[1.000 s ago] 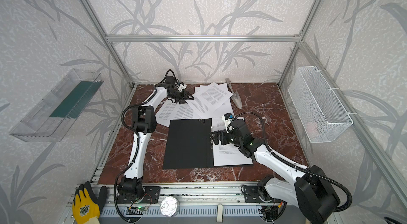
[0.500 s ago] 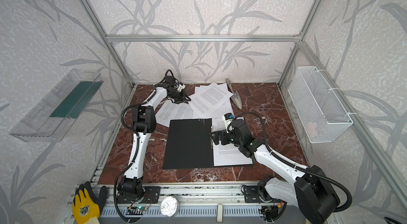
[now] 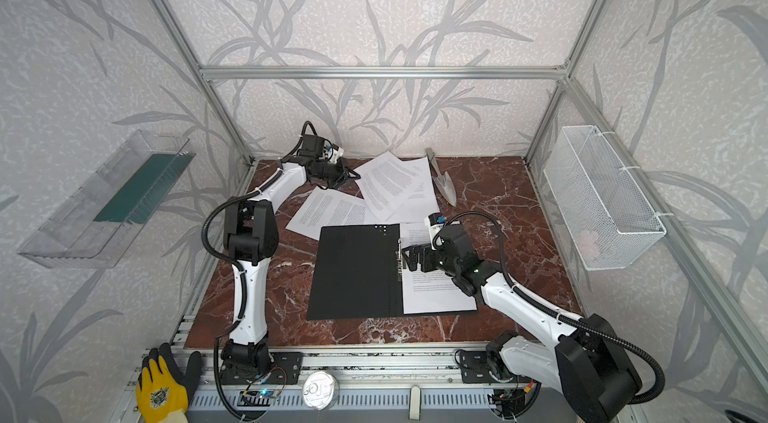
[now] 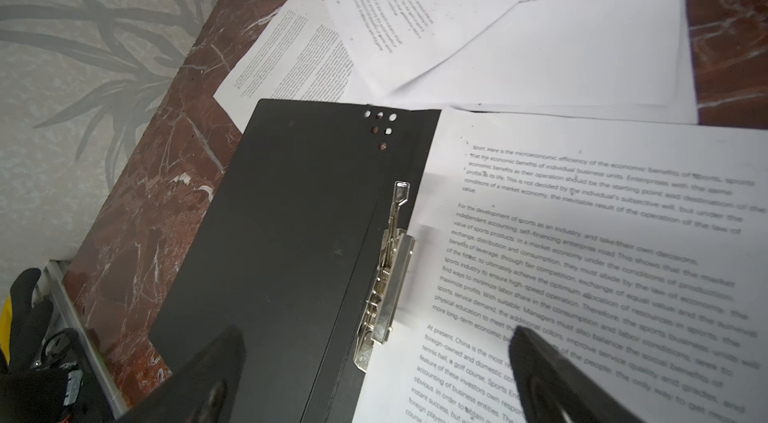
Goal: Put the files into the folder
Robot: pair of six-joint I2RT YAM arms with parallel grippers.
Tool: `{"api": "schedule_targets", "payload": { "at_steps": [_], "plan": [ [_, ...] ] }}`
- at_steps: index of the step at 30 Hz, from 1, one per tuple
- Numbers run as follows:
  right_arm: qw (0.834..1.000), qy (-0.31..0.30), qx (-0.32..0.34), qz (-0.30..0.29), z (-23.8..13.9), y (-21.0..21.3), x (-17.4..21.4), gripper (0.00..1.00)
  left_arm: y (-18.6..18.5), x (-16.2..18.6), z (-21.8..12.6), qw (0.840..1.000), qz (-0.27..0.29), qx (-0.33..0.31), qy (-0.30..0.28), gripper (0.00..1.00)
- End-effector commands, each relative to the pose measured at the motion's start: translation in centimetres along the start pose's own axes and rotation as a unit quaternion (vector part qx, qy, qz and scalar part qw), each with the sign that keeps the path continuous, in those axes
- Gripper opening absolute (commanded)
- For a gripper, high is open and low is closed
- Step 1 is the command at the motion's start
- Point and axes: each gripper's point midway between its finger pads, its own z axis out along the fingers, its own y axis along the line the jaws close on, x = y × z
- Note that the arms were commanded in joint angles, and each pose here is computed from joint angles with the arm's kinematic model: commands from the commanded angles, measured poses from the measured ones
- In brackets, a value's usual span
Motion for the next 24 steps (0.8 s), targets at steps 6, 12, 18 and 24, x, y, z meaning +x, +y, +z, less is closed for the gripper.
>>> {"api": "schedule_targets", "payload": {
  "at_steps": [6,12,18,24],
  "plan": [
    [0.997,-0.013,0.034,0.064,-1.4,-3.0,-0.7,0.99,-13.0,3.6,-2.4,0.994,0.061,0.067,-0.062,0.00],
    [0.989,-0.028,0.101,0.101,-3.0,-6.2,-0.8,0.99,-19.4,8.9,-2.4,0.989,0.093,0.103,-0.046,0.00],
    [0.984,-0.064,0.126,0.105,-5.0,-7.4,-1.6,0.99,-23.7,14.2,-2.3,0.984,0.131,0.119,-0.009,0.00],
    [0.983,-0.091,0.123,0.101,-6.4,-7.3,-2.3,0.99,-22.0,17.5,-4.4,0.986,0.142,0.084,-0.028,0.00]
  ]
}}
